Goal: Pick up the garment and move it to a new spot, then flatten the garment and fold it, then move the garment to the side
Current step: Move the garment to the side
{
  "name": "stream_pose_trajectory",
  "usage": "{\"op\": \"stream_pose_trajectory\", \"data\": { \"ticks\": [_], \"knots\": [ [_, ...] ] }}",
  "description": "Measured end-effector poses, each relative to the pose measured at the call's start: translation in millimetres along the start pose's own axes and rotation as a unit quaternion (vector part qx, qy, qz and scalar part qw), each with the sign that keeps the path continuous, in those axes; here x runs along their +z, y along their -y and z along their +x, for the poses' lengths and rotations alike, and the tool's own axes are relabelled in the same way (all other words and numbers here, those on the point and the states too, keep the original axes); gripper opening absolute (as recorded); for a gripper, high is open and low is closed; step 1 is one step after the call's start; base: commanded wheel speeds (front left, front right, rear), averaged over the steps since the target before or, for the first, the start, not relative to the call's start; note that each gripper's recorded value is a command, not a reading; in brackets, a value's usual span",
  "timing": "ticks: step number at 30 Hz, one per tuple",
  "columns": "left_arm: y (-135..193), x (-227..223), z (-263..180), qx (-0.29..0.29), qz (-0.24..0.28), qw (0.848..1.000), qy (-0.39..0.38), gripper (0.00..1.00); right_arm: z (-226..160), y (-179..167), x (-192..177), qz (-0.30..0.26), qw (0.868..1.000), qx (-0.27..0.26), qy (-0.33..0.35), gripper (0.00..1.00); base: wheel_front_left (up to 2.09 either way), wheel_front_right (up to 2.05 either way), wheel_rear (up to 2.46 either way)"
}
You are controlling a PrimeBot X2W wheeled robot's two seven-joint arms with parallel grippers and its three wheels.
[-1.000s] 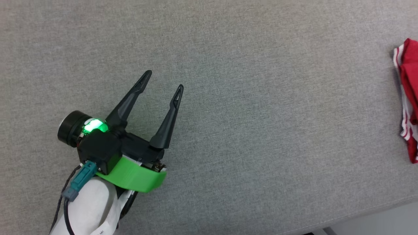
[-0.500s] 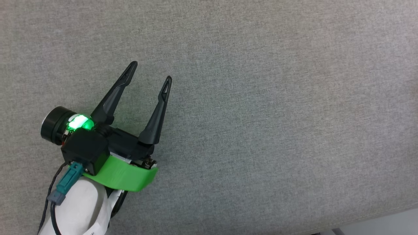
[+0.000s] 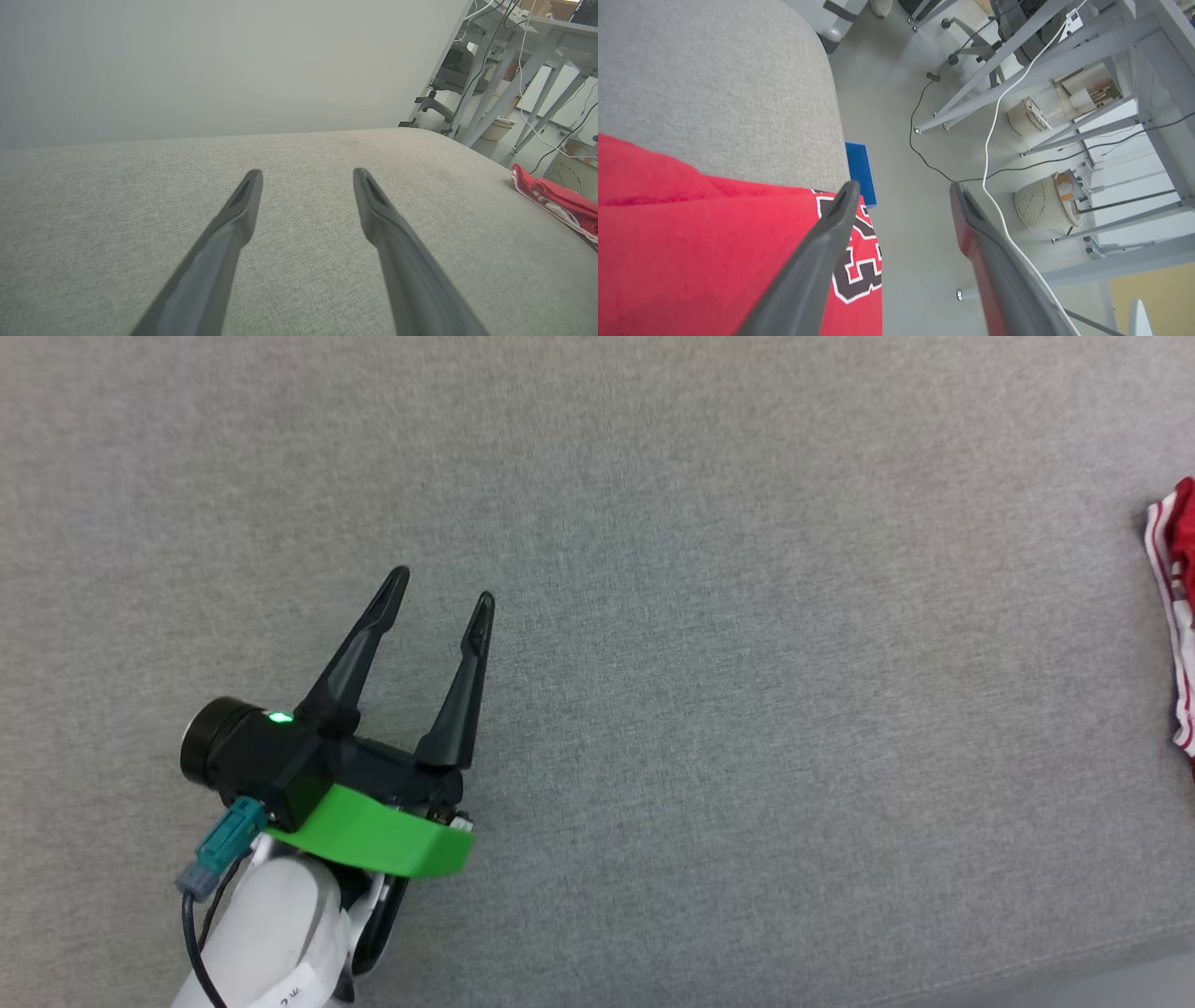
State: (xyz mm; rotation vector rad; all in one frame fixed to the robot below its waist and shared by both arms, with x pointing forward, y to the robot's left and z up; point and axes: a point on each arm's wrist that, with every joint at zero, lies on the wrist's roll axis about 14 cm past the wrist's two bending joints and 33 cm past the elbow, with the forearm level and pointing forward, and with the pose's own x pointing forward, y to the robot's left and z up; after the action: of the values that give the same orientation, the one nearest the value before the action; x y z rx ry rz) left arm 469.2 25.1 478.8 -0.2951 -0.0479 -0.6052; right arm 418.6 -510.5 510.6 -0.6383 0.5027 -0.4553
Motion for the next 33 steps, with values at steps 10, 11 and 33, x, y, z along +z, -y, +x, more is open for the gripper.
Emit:
{"op": "stream_pose_trajectory", "data": {
  "ticks": [10, 11, 33],
  "knots": [
    [-9.4, 36.3, -34.1, 0.059, 0.033, 0.998, 0.016, 1.00, -64.0, -38.8, 129.2, 0.145, 0.958, 0.064, 0.238, 1.00, 0.00, 0.00, 0.00],
    [-10.5, 41.1, -39.2, 0.067, 0.037, 0.997, 0.019, 1.00, -75.7, -45.3, 136.5, 0.161, 0.950, 0.074, 0.257, 1.00, 0.00, 0.00, 0.00],
    [-42.3, 80.6, -144.0, 0.224, 0.064, 0.971, 0.052, 1.00, -225.2, -207.9, 170.0, 0.348, 0.835, 0.273, 0.328, 1.00, 0.00, 0.00, 0.00]
  ]
}}
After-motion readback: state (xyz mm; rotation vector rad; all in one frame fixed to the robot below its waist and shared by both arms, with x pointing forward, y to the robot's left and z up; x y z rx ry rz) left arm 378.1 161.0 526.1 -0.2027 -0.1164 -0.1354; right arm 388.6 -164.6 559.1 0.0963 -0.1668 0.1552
